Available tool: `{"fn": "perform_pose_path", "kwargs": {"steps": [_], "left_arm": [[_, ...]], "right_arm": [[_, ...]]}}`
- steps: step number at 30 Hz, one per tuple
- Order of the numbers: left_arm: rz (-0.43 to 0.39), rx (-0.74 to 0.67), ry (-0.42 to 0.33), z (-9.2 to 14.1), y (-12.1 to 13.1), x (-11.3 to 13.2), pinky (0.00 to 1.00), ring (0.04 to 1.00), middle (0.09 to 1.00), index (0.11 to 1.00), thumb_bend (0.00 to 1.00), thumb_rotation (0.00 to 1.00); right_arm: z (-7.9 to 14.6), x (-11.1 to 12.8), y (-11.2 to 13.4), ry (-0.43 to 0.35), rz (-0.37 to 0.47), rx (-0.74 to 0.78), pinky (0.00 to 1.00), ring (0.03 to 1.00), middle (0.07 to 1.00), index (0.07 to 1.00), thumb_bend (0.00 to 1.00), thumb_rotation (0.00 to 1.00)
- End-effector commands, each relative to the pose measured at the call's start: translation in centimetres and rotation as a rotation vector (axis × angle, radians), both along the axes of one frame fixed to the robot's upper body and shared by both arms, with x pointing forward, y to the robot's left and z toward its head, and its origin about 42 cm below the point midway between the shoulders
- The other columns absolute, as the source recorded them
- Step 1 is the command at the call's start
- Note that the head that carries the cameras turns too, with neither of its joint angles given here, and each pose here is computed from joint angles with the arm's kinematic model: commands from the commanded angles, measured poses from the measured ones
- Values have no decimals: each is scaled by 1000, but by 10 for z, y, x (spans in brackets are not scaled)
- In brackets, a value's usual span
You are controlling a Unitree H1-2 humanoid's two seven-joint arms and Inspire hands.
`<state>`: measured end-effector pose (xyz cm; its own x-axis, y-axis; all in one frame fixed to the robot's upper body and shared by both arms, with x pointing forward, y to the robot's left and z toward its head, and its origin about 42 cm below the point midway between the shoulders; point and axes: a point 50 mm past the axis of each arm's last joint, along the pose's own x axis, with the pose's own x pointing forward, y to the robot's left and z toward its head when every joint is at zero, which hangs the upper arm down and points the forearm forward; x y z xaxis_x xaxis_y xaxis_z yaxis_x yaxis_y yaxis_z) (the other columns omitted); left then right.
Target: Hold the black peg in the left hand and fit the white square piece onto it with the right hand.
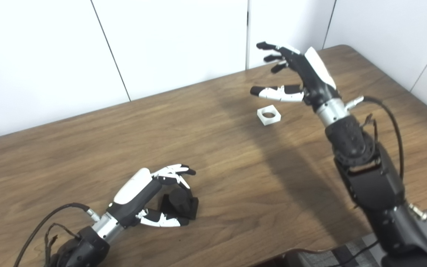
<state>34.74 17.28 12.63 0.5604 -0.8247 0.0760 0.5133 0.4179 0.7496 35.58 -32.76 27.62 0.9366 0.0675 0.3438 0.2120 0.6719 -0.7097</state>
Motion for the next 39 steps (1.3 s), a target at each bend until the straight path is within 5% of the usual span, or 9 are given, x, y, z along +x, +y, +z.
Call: {"fn": "perform_pose_path", "kwargs": {"steps": [1,21,32,39], "left_arm": [[18,137,70,-23,26,-5,751,892,842,492,521,73],[15,142,70,-25,26,-8,752,886,838,492,521,76],[18,148,65,-25,27,-9,758,891,838,492,521,74],[20,144,68,-25,28,-9,753,887,837,492,521,75]], "right_arm": [[32,15,-8,-54,-12,-81,732,825,849,792,685,286],[40,90,-44,381,15,-463,745,925,936,789,797,350],[29,97,-48,559,15,-528,826,991,984,820,906,425],[23,95,-48,626,32,-540,847,995,989,831,931,378]]}}
